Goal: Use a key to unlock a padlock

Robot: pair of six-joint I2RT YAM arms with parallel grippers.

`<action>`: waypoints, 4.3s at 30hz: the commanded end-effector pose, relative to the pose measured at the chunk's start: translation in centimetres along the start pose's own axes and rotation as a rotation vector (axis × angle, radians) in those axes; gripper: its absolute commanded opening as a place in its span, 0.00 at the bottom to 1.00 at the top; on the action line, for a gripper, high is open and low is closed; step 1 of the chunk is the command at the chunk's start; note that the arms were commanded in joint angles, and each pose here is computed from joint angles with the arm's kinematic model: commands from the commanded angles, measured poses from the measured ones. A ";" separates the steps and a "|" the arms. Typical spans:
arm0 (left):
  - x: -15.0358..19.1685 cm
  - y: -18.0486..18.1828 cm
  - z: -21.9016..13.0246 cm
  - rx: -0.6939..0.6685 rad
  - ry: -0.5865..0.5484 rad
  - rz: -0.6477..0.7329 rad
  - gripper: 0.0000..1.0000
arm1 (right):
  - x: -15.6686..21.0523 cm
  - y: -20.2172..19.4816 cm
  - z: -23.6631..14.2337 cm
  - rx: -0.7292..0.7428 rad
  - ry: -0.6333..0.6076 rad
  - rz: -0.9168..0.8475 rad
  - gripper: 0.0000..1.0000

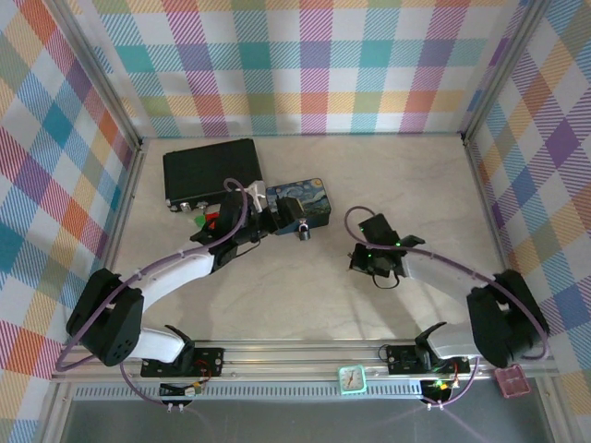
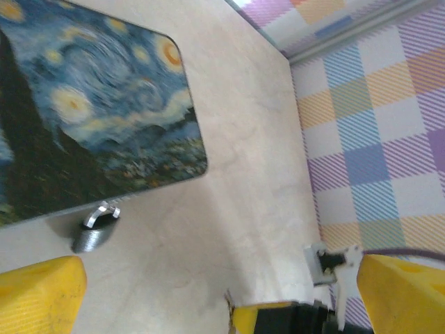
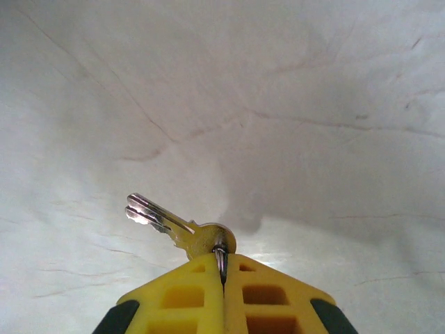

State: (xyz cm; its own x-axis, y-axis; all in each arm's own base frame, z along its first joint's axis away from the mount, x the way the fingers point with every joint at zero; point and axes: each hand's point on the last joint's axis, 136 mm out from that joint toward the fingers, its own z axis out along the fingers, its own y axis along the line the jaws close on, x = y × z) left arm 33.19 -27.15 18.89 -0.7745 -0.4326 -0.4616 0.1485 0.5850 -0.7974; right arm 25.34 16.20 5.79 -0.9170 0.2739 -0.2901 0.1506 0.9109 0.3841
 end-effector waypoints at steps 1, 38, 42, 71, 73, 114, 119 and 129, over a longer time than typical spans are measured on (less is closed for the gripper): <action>1.3 -1.6 0.7 0.073 0.000 -0.022 0.98 | -2.2 2.6 -1.8 -0.174 -0.058 0.107 0.00; 9.2 -6.7 10.0 0.295 0.100 0.343 0.30 | -6.8 6.6 -4.8 -0.408 -0.135 0.291 0.00; 8.8 -6.7 9.9 0.310 0.090 0.322 0.15 | -6.7 6.3 -4.5 -0.397 -0.134 0.294 0.00; 8.4 -11.9 -0.9 0.478 0.538 0.695 0.00 | -7.5 12.3 -16.5 -0.991 -0.164 -0.480 0.41; 8.3 -12.0 -1.6 0.480 0.545 0.709 0.00 | -6.8 12.5 -17.1 -1.042 -0.162 -0.498 0.42; 7.2 -12.3 -2.8 0.531 0.504 0.652 0.00 | -1.2 15.2 -14.0 -1.149 0.044 -0.521 0.17; 6.7 -11.9 -2.7 0.488 0.469 0.644 0.05 | -1.6 15.0 -13.8 -1.116 0.001 -0.511 0.00; -2.8 -9.3 -2.9 0.261 0.033 0.410 0.94 | -2.4 13.5 -10.9 -0.998 -0.049 -0.425 0.00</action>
State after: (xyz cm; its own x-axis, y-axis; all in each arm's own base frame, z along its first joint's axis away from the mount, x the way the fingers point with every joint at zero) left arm 29.94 -30.91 26.89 -0.6590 0.0029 -0.7521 0.6647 0.4702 -0.5806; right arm 25.22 24.58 21.09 -0.8227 0.0050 -0.5685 -0.5470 0.2651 0.7940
